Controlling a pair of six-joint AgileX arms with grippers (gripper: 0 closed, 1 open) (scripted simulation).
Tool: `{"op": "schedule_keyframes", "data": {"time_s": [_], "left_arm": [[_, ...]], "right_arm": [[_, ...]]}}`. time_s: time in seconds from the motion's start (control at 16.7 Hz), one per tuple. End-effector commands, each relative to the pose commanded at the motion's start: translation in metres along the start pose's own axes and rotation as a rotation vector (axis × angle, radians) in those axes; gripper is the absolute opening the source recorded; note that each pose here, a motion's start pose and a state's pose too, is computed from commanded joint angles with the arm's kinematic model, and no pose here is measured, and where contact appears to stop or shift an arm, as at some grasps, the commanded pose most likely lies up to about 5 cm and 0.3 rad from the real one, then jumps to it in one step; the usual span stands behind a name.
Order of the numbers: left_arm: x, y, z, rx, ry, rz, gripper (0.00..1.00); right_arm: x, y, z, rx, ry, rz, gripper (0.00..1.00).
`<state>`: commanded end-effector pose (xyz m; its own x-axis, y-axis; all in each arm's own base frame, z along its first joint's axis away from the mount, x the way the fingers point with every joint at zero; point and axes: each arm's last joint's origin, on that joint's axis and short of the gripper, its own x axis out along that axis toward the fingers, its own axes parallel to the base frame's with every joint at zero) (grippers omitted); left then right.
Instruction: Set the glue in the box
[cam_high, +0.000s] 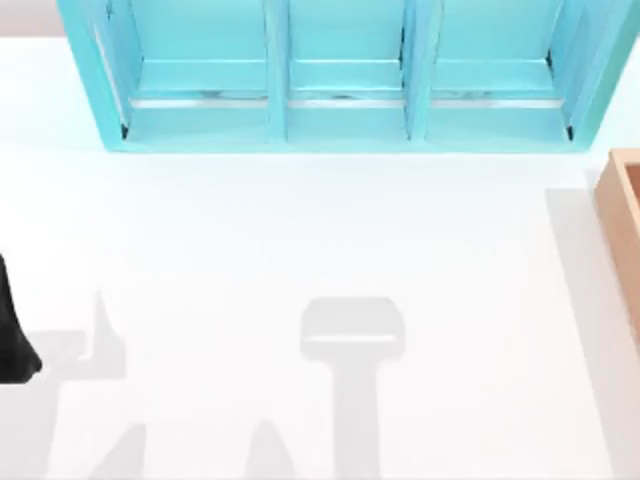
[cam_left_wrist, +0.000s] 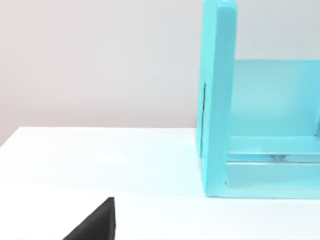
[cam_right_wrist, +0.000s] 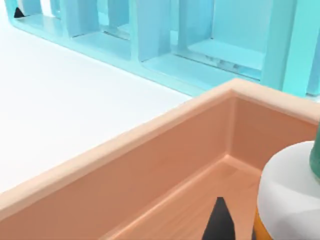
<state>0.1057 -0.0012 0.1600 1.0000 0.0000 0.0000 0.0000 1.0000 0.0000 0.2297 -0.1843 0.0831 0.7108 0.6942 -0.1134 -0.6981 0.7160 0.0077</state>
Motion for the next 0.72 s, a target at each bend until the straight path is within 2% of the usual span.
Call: {"op": "schedule_keyframes", "data": {"time_s": [0.54, 0.72], "left_arm": [[0.0, 0.0, 0.0, 0.0, 0.0, 0.0, 1.0], [0.0, 0.0, 0.0, 0.0, 0.0, 0.0, 1.0]], "right_arm": [[0.0, 0.0, 0.0, 0.0, 0.0, 0.0, 0.98], [0.0, 0.0, 0.0, 0.0, 0.0, 0.0, 1.0]]}}
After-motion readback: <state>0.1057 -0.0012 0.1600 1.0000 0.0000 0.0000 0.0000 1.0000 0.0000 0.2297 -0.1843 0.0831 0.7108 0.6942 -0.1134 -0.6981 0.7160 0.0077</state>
